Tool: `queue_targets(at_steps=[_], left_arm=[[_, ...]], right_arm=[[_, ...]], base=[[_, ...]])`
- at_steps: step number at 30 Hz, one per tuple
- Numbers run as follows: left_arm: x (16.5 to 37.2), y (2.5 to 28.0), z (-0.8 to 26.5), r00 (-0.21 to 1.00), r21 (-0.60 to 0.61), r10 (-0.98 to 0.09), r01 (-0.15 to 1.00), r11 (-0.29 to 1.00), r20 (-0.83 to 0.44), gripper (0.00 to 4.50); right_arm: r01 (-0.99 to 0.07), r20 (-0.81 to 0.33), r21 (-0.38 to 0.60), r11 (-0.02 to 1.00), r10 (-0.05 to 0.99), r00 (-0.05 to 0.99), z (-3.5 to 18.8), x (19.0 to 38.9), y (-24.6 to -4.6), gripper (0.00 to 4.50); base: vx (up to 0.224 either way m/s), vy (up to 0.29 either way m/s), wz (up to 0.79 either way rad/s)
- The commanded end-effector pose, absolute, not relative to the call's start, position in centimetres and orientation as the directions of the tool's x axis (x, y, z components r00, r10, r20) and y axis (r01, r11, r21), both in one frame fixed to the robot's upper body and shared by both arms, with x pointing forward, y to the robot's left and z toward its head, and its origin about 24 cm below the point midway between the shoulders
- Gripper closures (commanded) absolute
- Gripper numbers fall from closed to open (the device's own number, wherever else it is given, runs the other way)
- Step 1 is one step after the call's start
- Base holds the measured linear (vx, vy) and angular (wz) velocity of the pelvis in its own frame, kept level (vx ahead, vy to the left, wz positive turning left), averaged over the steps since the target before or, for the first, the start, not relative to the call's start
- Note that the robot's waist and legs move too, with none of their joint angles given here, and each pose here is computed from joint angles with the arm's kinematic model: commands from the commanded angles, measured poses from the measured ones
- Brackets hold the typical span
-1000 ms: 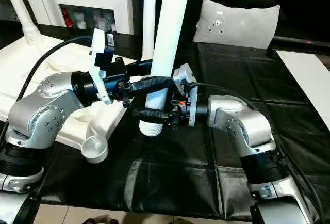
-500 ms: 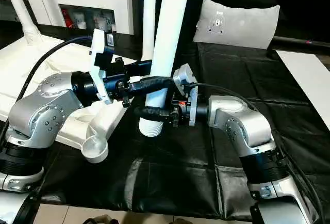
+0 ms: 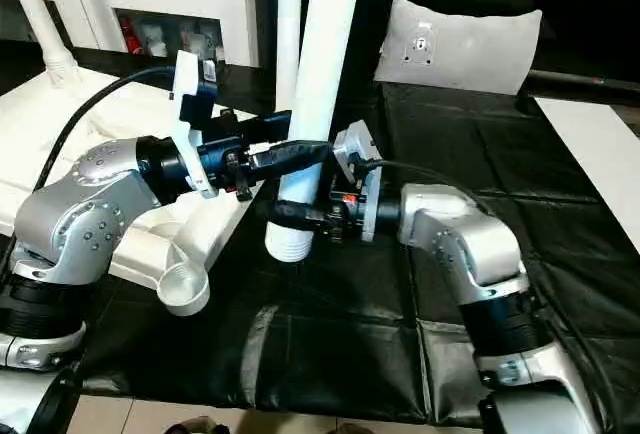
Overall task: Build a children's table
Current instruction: Pick table leg
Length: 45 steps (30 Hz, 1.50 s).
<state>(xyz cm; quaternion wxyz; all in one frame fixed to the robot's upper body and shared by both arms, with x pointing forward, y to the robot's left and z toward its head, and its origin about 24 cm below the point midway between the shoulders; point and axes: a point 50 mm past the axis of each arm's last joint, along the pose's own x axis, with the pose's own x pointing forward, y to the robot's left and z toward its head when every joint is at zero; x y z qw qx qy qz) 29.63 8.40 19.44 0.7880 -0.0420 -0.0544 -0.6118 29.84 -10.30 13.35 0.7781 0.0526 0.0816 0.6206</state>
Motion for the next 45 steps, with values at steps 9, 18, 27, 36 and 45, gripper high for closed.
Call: queue_targets(at_steps=[9,18,27,36,45], left_arm=[[28.3,6.7,19.9,0.128,0.045,-0.986,0.990,0.134,0.105,0.92],[28.6,7.3,20.7,0.189,-0.054,-0.936,0.982,0.181,0.298,0.21],[28.7,8.2,20.9,0.251,-0.142,-0.882,0.967,0.211,0.399,0.00],[29.8,10.3,21.5,0.462,-0.179,-0.762,0.885,0.430,0.453,0.00],[30.1,15.0,18.8,0.811,-0.101,-0.541,0.571,0.815,0.222,0.00]], right_arm=[[-0.950,-0.082,0.169,0.262,0.964,0.251,12.9,30.1,-10.2,2.59],[-0.945,-0.071,0.162,0.283,0.959,0.275,12.7,30.3,-10.2,2.60],[-0.935,-0.056,0.166,0.314,0.949,0.309,12.5,30.2,-10.1,2.60],[-0.869,-0.035,0.120,0.480,0.877,0.479,12.8,30.9,-9.9,2.60],[-0.718,-0.087,0.033,0.695,0.718,0.691,11.7,30.7,-10.0,2.60]], base=[[0.000,0.000,0.00],[0.000,0.000,0.00],[0.000,0.000,0.00],[0.000,0.000,0.00],[0.000,0.000,0.00]])
